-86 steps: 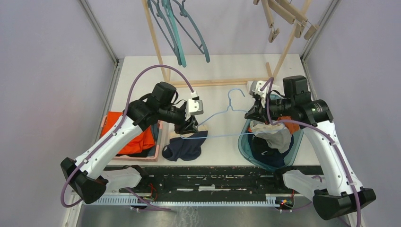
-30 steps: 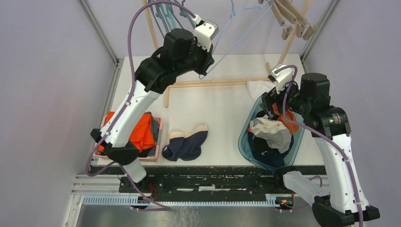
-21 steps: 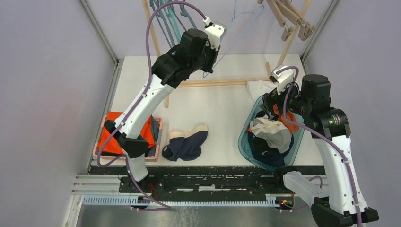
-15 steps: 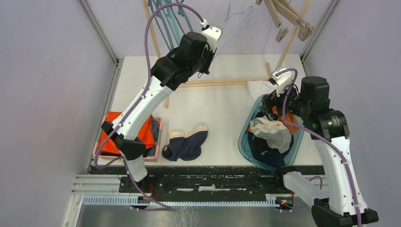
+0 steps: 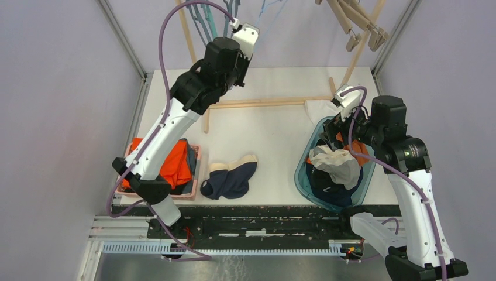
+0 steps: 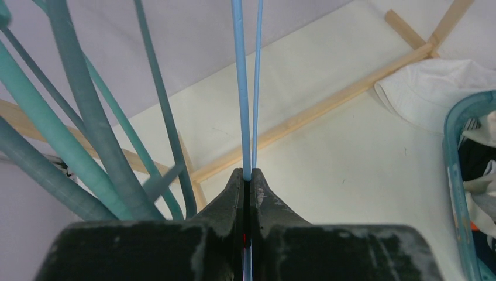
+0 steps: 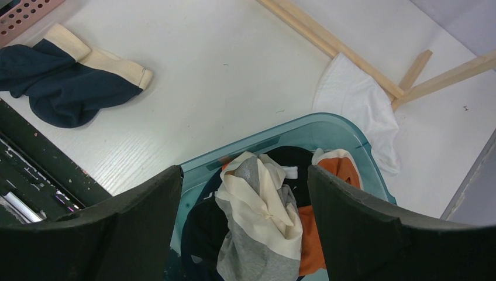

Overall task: Remove the underwear clipped to the hanger
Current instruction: Place the hanger at the clothesline.

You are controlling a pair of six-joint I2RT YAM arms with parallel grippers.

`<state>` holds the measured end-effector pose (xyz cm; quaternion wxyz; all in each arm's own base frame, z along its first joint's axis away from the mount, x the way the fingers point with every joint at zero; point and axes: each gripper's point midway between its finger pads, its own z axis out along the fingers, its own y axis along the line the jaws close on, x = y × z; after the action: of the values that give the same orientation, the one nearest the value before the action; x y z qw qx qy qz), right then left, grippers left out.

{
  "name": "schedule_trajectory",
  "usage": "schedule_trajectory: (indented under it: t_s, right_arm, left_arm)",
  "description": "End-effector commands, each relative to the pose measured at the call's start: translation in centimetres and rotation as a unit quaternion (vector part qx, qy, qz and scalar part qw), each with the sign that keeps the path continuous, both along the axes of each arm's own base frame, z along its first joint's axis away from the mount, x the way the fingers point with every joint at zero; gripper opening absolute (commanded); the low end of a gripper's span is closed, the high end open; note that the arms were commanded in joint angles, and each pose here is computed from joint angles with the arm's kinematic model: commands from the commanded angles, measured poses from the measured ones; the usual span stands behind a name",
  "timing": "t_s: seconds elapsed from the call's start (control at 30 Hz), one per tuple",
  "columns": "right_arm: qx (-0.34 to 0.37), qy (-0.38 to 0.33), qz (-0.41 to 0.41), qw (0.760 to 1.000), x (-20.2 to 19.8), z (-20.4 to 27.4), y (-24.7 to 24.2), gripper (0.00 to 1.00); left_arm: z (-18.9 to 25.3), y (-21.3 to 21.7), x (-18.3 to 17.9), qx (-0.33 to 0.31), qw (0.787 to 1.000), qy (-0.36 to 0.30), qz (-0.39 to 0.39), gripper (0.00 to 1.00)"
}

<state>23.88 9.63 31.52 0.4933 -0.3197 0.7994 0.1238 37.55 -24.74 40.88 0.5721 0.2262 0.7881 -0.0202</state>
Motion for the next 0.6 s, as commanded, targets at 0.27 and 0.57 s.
schedule_trajectory:
  t_s: [0.27, 0.57]
  right_arm:
    - [0.008, -0.023, 0.009, 1.000, 0.2, 1.0, 0.3, 0.87]
    - [0.005, -0.021, 0.013, 1.000, 0.0, 0.7, 0.3, 0.87]
  left_arm:
    - [2.7, -1.2, 5.5, -0.054, 0.997, -0.047, 0.009, 0.03]
    - [2.6, -1.8, 6.9, -0.073, 0.995, -0.072, 0.017, 0.03]
